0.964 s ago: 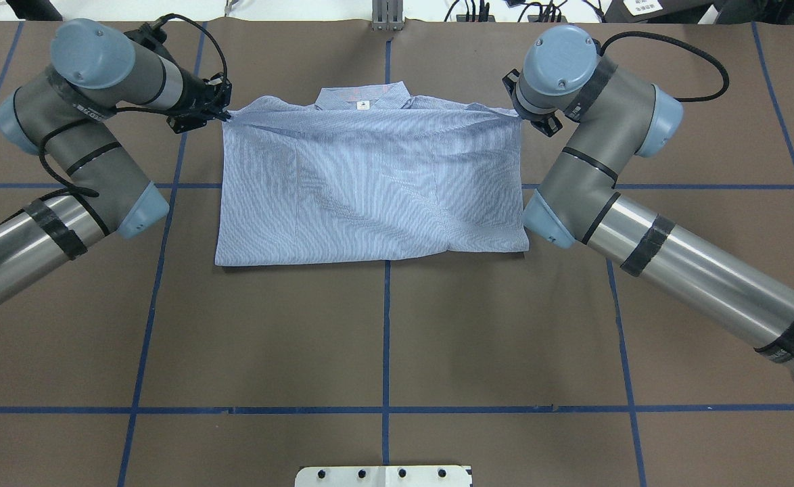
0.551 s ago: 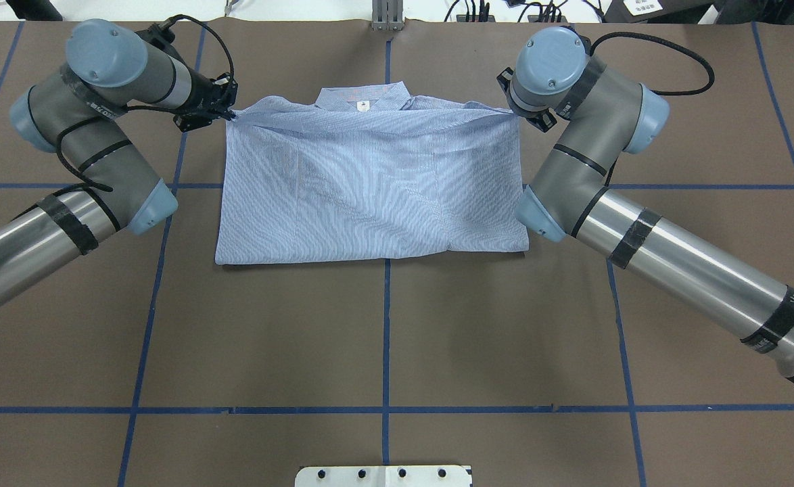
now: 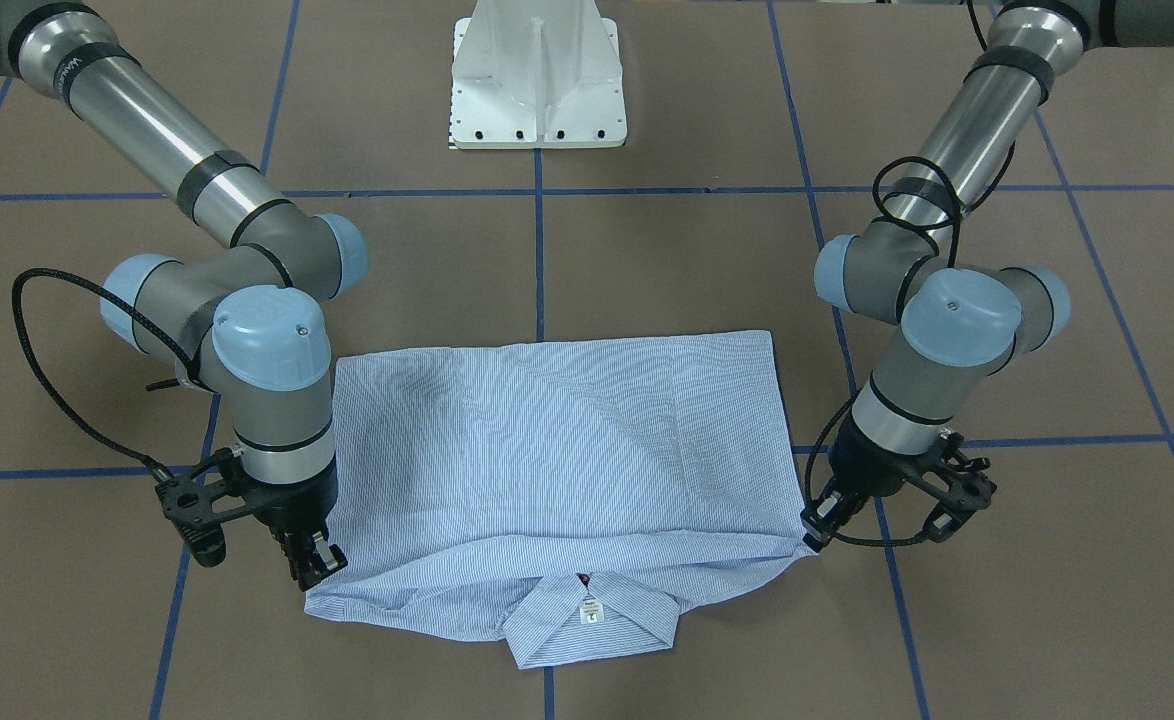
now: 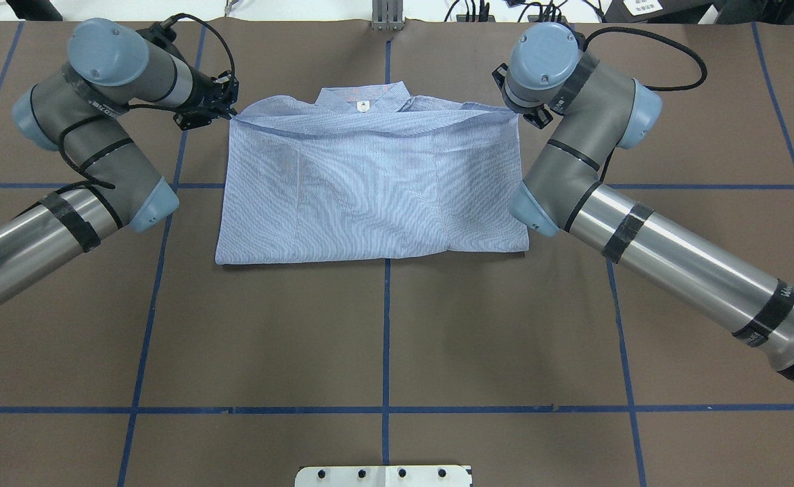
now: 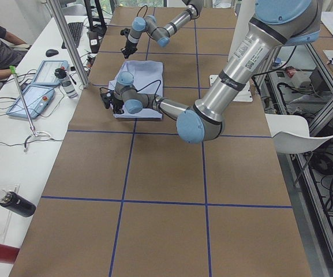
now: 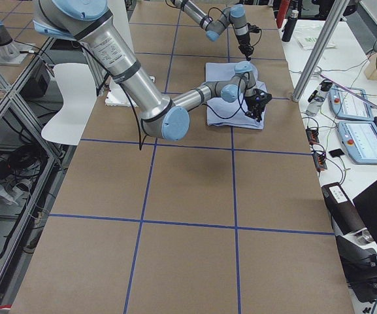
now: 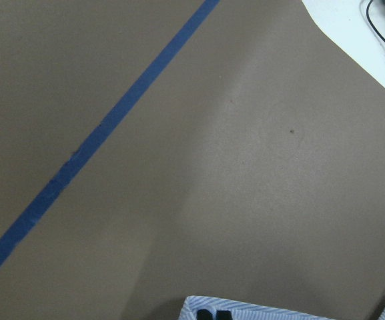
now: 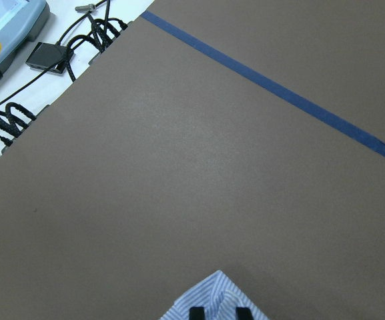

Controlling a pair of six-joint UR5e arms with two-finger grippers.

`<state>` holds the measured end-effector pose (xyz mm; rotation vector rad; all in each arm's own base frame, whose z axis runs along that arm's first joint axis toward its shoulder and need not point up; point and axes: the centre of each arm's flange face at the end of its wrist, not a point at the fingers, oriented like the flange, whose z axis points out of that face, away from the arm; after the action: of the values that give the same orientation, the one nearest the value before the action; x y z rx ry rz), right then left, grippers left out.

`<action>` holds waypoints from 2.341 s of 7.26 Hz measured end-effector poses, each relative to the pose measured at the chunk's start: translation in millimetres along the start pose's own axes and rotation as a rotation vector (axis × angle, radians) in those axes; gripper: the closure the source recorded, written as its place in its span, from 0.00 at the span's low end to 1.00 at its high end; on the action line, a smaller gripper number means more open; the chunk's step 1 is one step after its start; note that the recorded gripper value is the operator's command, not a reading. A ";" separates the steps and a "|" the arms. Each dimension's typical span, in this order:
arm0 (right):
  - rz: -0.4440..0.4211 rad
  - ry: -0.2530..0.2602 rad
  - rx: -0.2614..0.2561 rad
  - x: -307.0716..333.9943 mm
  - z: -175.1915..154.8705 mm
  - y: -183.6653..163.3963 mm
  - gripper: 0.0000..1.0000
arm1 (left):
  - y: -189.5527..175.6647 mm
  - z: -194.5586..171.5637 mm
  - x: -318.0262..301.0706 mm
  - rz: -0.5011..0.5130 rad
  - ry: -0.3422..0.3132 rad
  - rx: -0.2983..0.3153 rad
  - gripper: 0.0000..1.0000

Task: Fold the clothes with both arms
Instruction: 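Lay the hem down near the collar with both grippers, then release the hem and move the right gripper to the folded shirt's corner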

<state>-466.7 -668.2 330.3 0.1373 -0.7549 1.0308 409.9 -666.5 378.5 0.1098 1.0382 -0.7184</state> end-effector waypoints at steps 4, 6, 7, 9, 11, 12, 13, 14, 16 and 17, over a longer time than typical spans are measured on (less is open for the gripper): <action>0.016 -0.037 -0.096 22.0 -29.6 -13.8 0.41 | -37.5 -44.7 -0.5 0.004 0.063 0.009 0.68; -0.044 -0.069 -0.183 108.0 -63.7 26.8 0.36 | -36.5 -59.2 -12.3 0.008 0.077 -0.008 0.68; -0.058 -0.068 -0.218 137.7 -75.3 48.5 0.35 | -36.2 -61.3 -18.9 0.008 0.076 -0.007 0.68; -0.028 -0.047 -0.257 169.0 -79.3 81.4 0.32 | -36.1 -65.9 -23.1 0.011 0.080 0.001 0.68; -0.022 -0.070 -0.268 182.7 -74.5 95.5 0.31 | -36.5 -66.7 -23.7 0.018 0.077 0.004 0.68; -0.027 -0.074 -0.273 191.8 -69.8 101.6 0.32 | -36.5 -66.8 -23.8 0.019 0.076 0.005 0.68; -0.036 -0.073 -0.271 199.0 -65.0 110.8 0.35 | -36.5 -66.9 -23.9 0.020 0.076 0.005 0.68; -0.044 -0.075 -0.263 203.2 -62.5 118.5 0.93 | -36.5 -66.8 -23.9 0.020 0.075 0.004 0.68; -0.043 -0.082 -0.257 205.2 -64.0 121.2 1.00 | -35.8 -65.8 -24.6 0.020 0.073 0.003 0.68; -0.043 -0.082 -0.257 206.9 -64.4 120.7 1.00 | -36.1 -65.5 -25.2 0.019 0.072 0.003 0.68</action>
<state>-472.7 -425.9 383.2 -0.0260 -0.9487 0.8832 331.9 -655.2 373.5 0.1490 1.1036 -0.7025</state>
